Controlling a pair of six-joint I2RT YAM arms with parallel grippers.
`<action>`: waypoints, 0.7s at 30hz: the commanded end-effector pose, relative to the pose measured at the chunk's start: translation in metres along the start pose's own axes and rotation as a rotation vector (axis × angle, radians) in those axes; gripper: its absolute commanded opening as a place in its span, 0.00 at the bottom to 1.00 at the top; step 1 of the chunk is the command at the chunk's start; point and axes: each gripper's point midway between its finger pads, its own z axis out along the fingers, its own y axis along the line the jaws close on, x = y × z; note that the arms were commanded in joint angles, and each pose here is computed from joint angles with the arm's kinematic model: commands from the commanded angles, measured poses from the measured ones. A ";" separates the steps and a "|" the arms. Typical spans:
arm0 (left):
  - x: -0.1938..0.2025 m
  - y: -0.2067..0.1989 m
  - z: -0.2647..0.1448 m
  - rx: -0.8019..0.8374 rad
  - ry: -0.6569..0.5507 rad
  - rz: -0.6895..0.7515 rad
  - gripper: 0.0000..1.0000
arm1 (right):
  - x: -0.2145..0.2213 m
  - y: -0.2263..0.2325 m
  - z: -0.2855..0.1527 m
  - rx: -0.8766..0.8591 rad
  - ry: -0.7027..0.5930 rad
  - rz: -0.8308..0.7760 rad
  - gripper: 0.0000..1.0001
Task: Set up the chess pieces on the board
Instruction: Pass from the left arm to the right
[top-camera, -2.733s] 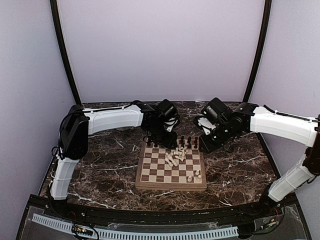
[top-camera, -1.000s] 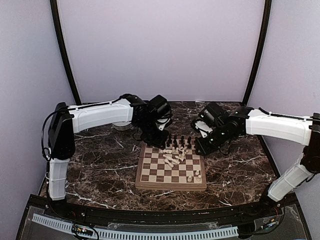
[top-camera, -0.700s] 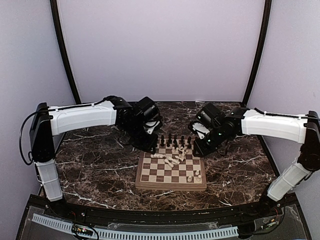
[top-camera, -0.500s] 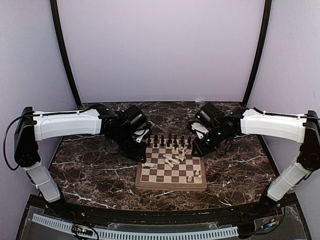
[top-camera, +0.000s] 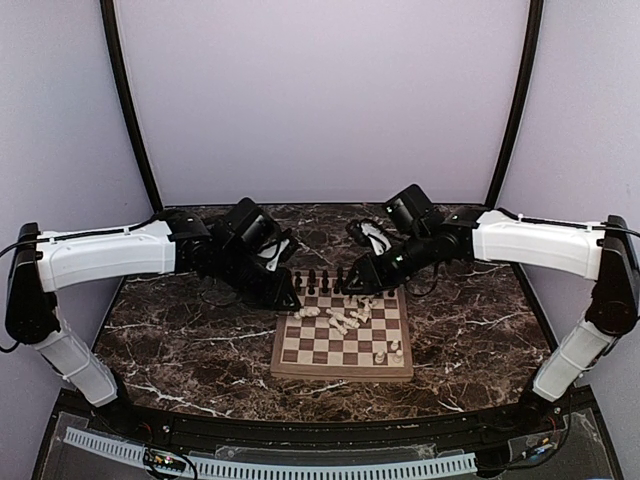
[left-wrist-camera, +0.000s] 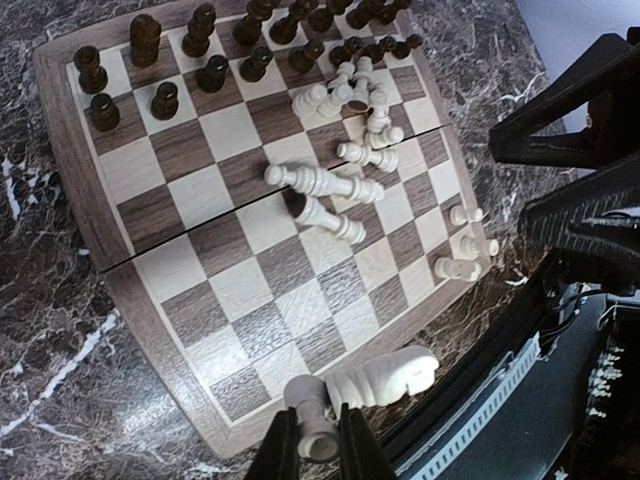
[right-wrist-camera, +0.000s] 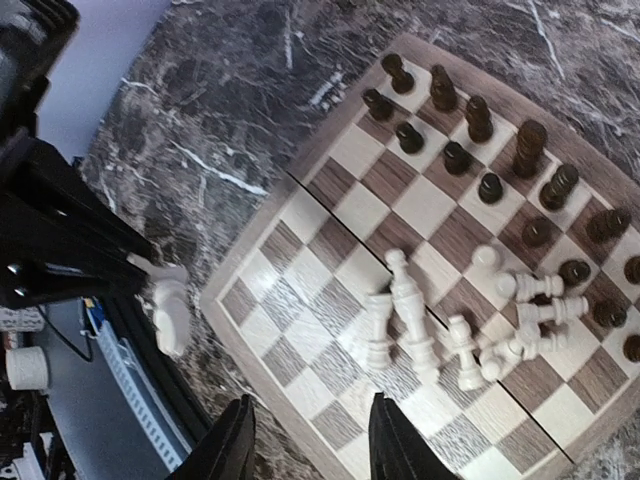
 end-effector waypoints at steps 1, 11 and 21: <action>-0.021 -0.022 -0.017 0.112 -0.098 -0.038 0.09 | -0.052 0.037 -0.016 -0.217 -0.179 0.054 0.45; -0.048 -0.027 -0.021 0.163 -0.175 -0.051 0.09 | -0.048 0.053 -0.001 -0.375 -0.090 0.081 0.60; -0.052 -0.030 -0.021 0.181 -0.186 -0.042 0.09 | -0.036 0.054 0.010 -0.384 -0.026 0.091 0.55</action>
